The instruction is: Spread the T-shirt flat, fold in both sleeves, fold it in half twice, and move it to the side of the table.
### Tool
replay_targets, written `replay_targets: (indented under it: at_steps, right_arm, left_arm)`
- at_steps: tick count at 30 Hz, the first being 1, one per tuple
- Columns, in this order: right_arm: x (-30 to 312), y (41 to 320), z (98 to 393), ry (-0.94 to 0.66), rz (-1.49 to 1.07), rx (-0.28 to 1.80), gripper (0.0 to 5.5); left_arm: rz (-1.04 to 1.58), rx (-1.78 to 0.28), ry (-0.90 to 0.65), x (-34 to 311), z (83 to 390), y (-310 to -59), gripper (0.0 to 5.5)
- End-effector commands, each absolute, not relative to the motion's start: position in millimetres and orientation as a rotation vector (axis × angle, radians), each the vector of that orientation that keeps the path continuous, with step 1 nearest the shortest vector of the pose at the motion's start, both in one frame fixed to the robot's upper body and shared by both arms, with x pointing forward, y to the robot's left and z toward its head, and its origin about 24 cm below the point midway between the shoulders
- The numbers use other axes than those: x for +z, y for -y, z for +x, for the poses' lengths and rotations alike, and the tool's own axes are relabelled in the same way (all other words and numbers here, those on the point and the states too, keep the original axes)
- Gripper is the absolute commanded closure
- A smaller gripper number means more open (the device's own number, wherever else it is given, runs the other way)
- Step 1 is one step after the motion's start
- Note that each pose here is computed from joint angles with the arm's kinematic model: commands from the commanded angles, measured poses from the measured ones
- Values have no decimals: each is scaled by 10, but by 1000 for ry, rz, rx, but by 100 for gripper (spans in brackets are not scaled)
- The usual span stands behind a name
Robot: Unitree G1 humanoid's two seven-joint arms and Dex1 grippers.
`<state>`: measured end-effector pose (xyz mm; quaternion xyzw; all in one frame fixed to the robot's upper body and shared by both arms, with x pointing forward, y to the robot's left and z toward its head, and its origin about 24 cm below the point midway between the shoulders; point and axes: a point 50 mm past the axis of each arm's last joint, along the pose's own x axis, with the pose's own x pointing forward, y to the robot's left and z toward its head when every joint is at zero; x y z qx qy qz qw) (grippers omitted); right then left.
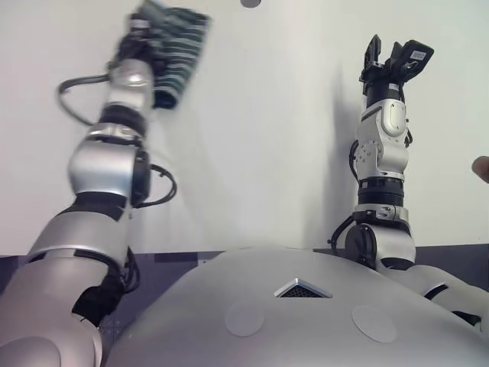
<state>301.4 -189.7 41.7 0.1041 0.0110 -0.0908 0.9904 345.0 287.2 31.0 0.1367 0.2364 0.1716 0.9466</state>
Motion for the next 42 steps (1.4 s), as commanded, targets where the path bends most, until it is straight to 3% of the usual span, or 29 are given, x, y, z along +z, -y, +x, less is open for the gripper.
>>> replay_targets:
  at_steps: [1, 3, 5, 7, 9, 12, 15, 20, 24, 31, 36, 42]
  right_arm:
    - [487, 1812, 3095, 22, 178, -178, 299]
    - [710, 1797, 3158, 143, 129, -188, 299]
    - [1238, 1794, 3220, 380, 46, -178, 299]
    - [1660, 1790, 3184, 563, -35, -155, 299]
    - [1765, 1739, 3166, 575, -57, -103, 299]
    - [1558, 1584, 3207, 447, -20, -48, 299]
    - [1574, 1341, 3193, 479, -67, 51, 299]
    - [1553, 1169, 3120, 533, -132, 65, 299]
    - [1557, 1210, 3192, 524, -102, -18, 299]
    - [1570, 1232, 3316, 499, -74, -59, 299]
    - [981, 1223, 3367, 264, -162, 5, 299]
    - [1099, 1203, 3310, 334, -136, 15, 299]
  left_arm:
    - [82, 500, -485, 288, 3360, -3037, 154]
    - [15, 461, -314, 625, 3606, -2911, 154]
    - [-23, 359, 87, 1342, 3876, -2681, 154]
    - [-15, 262, 491, 1946, 3756, -2395, 154]
    - [-45, 89, 687, 2031, 3380, -1862, 154]
    - [-87, -69, 590, 1584, 3046, -1264, 154]
    - [-126, -107, 521, 1504, 3002, -1069, 154]
    - [-81, -128, 615, 1830, 3052, -1095, 154]
    - [45, -178, 590, 1855, 3137, -1053, 154]
    - [27, -62, 519, 1748, 3266, -1147, 154]
    - [1, -89, 333, 1068, 3260, -1028, 154]
    - [-100, 21, 483, 1286, 3156, -1053, 154]
